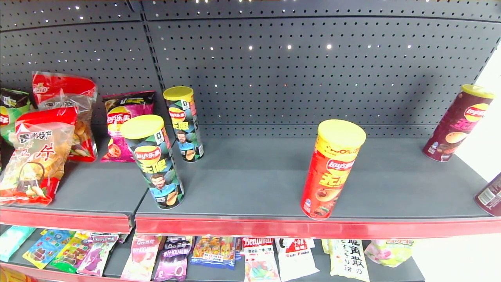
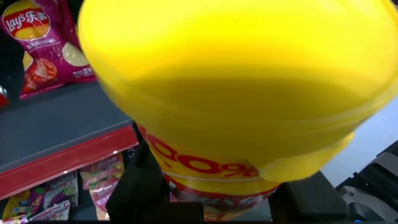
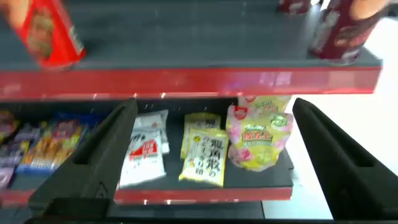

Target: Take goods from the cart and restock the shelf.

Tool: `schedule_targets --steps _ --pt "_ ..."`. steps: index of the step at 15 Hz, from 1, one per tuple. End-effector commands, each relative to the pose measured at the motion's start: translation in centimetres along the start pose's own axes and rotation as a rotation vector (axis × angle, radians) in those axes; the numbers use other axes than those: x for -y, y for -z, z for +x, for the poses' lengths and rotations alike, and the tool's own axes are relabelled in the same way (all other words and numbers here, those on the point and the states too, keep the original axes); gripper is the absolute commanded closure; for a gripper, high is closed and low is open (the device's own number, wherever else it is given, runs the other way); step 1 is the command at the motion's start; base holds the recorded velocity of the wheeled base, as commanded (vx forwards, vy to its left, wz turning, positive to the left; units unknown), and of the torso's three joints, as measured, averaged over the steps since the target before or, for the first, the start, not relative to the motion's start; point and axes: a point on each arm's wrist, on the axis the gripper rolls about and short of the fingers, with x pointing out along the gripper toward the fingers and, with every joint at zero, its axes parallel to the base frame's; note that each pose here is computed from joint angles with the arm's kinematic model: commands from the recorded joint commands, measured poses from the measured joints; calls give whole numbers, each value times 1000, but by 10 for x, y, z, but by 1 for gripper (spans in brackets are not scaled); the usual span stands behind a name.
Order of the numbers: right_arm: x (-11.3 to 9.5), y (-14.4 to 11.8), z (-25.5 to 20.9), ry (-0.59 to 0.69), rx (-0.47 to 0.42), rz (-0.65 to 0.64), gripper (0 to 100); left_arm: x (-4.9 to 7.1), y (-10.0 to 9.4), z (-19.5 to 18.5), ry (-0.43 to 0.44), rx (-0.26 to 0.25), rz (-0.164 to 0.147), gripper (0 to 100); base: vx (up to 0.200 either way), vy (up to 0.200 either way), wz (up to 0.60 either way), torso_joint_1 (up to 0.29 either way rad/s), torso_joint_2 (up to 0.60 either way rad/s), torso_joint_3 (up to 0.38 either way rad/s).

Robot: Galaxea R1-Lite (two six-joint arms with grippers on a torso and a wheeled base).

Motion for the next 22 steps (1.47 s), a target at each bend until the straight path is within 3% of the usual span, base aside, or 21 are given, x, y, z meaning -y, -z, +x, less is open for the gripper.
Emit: schedule_targets --steps 1,9,14,19,22 --pt "-1 -1 0 -42 12 -8 0 1 0 -2 -1 13 4 100 0 0 0 0 0 0" --pt "-1 0 0 -48 11 -8 0 5 3 -10 46 50 12 100 0 0 0 0 0 0" --pt "-1 0 0 -46 11 -11 0 5 6 -9 45 43 10 100 0 0 -600 5 3 2" --pt "-1 -1 0 -48 12 -9 0 4 5 -7 43 32 6 100 0 0 0 0 0 0" --pt "-1 -1 0 -48 12 -8 0 1 2 0 48 -2 -6 100 0 0 0 0 0 0"
